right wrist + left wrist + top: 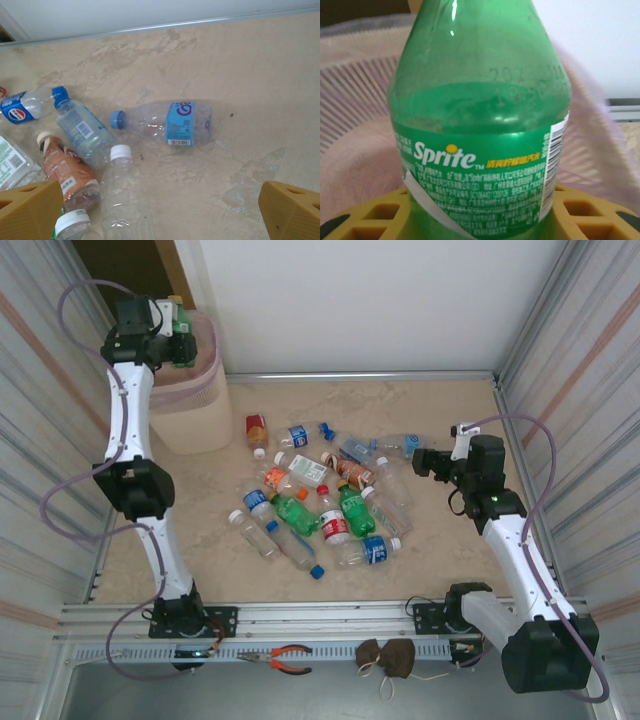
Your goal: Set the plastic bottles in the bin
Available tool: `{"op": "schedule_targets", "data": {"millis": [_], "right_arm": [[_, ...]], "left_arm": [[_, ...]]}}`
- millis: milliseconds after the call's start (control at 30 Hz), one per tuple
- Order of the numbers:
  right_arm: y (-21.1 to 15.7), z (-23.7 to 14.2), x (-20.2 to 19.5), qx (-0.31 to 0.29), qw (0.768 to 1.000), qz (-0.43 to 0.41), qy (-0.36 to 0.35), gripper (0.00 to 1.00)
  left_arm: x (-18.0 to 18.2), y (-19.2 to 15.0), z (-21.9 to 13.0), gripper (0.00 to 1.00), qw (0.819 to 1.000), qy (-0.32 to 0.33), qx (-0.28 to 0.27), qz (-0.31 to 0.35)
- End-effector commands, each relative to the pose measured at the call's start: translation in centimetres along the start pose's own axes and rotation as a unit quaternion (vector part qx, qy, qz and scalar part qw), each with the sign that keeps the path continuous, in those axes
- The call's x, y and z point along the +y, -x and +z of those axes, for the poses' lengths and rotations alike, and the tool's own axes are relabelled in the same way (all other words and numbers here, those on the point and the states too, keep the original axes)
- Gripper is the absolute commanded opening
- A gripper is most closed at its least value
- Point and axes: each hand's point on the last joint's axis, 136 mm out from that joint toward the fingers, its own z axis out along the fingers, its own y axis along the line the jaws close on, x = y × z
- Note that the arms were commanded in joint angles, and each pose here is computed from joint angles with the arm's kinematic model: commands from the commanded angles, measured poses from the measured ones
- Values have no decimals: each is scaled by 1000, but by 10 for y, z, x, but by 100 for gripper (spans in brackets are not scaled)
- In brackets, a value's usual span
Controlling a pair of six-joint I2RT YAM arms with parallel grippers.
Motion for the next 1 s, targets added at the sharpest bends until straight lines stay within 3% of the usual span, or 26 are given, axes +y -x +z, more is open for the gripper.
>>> {"op": "schedule_targets", "data": {"millis": [0,533,967], "right_arm": [[7,-7,1,-12,1000,-10,-6,99],[-3,5,8,-2,1000,-20,-1,98],[-4,9,18,-3,1000,-24,13,98]], "left_arm": [[5,-17,7,40,999,3,35,-5],[21,-107,39,39,980,-12,200,-14],[18,-141,15,40,962,-15,271,-6]]}}
